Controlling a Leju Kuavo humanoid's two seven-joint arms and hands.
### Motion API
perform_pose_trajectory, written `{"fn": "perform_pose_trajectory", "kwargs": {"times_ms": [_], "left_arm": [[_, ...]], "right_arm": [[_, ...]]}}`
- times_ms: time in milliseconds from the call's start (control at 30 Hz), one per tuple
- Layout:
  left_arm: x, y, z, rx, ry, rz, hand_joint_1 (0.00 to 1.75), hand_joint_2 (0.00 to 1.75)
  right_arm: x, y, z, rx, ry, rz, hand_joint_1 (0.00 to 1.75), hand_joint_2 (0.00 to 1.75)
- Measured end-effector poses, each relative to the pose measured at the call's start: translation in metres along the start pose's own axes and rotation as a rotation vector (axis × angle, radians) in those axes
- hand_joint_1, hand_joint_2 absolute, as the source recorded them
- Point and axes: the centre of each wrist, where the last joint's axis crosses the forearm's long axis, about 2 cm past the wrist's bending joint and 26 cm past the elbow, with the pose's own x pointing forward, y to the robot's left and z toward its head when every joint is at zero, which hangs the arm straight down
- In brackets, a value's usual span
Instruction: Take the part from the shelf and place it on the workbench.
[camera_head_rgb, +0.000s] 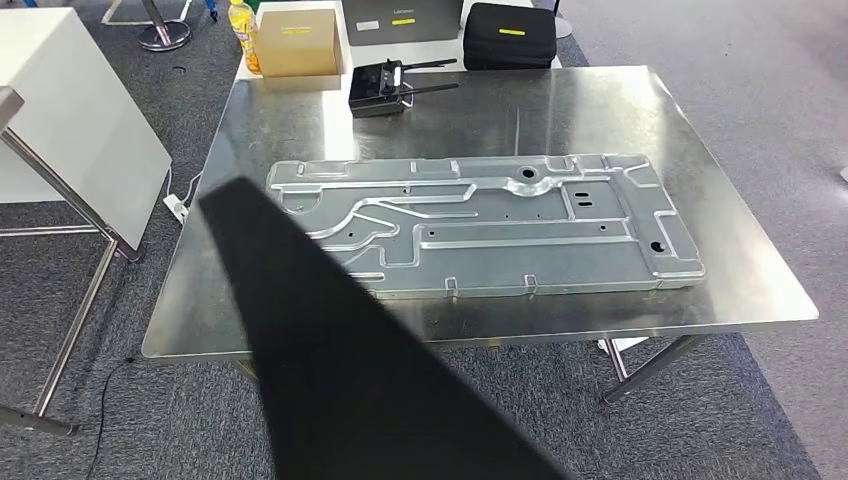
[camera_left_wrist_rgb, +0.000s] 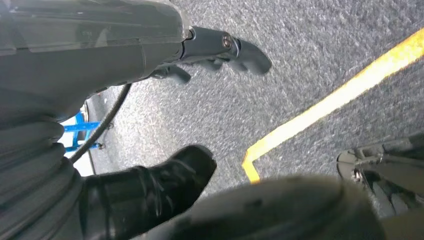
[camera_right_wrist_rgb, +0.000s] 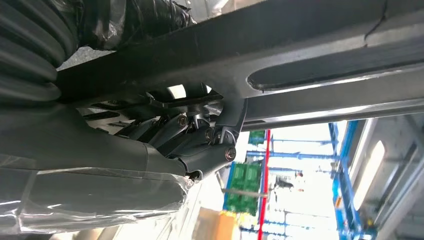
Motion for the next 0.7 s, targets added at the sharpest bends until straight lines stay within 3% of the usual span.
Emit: {"fn": "perform_pose_trajectory", "kwargs": {"times_ms": [433,567,700], "left_arm": [[0.007,0.001,0.0,0.013,-0.006,-0.03,0.0,1.75],[0.01,0.002,0.0,-0.002,-0.014,-0.049,0.0,1.75],[0.013,0.002,0.0,-0.015,-0.021,-0.061,0.0,1.75]], "right_arm": [[-0.001,-0.006,0.005,0.003,0.084,0.026,1.75,1.75],[-0.008,-0.022,-0.015,0.059,0.136,0.057,1.75,1.75],[-0.018,-0.055,-0.054,0.046,0.164,0.081,1.75,1.75]]}}
